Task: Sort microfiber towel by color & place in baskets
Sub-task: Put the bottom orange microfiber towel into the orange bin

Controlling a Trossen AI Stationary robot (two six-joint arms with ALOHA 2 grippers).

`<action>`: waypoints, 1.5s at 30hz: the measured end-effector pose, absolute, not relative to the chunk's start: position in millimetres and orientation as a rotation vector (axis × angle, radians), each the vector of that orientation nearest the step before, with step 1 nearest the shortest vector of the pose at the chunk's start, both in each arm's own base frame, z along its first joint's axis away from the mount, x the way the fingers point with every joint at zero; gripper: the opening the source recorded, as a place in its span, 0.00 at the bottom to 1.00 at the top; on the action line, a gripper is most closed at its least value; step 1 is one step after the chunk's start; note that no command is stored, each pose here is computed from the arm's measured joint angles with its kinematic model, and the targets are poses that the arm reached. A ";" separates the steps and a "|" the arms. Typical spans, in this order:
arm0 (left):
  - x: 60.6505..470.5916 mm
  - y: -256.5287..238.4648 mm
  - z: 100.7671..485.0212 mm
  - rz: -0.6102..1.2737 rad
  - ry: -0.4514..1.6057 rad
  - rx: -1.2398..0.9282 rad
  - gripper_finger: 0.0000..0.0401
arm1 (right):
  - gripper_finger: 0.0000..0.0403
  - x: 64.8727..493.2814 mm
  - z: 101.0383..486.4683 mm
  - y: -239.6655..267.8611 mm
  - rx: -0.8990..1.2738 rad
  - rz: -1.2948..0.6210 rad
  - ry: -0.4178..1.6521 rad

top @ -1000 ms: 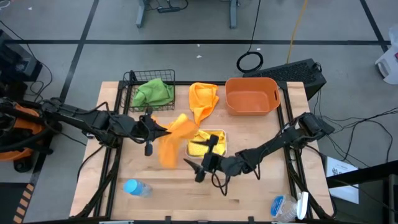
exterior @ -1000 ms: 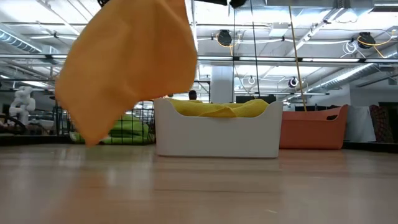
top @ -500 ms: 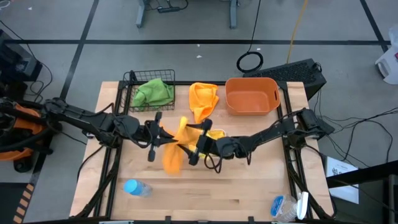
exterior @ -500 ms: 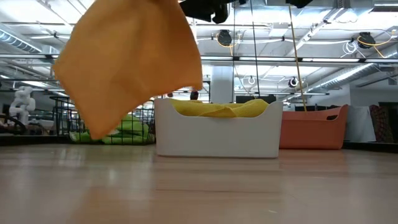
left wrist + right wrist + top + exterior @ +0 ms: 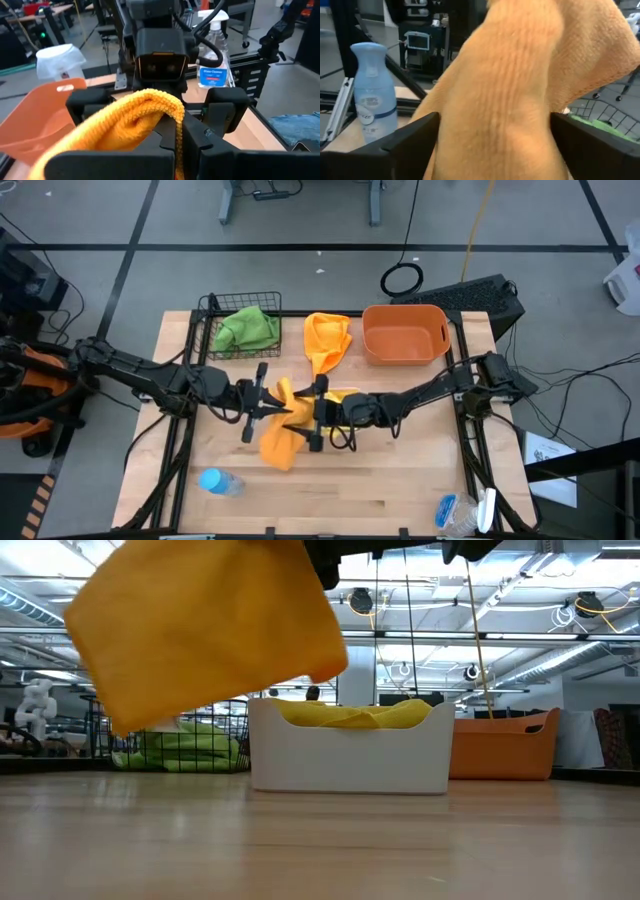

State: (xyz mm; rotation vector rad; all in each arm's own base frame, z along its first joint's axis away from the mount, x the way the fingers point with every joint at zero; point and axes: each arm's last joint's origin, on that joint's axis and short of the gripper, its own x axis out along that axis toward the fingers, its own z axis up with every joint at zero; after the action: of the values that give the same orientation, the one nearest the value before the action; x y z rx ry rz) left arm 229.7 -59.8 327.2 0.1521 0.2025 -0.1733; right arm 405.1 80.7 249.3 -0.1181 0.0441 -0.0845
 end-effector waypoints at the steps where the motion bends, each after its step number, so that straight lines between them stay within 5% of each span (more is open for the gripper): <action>1: 229.7 -59.9 327.5 -0.175 0.199 0.159 0.01 | 0.90 405.1 248.8 81.3 -0.114 -0.079 0.050; 5: 229.9 -59.9 328.9 -0.175 0.183 0.184 0.01 | 0.68 405.0 246.9 81.8 -0.085 -0.058 0.068; 13: 230.4 -48.5 322.9 0.001 0.258 0.230 0.07 | 0.05 403.7 238.6 83.6 -0.085 -0.056 0.155; 29: 208.6 -45.9 309.6 0.081 0.466 0.099 0.49 | 0.01 389.4 248.5 94.3 0.032 -0.062 0.231; 45: 210.8 -112.6 320.6 -0.149 0.222 0.372 0.52 | 0.01 386.2 254.7 95.2 0.127 -0.065 0.218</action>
State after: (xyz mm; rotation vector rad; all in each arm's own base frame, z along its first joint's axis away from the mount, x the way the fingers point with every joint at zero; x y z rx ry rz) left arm 210.8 -112.6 320.6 0.3721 0.2225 -0.1489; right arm 386.2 95.2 254.7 0.1272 0.2179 -0.0651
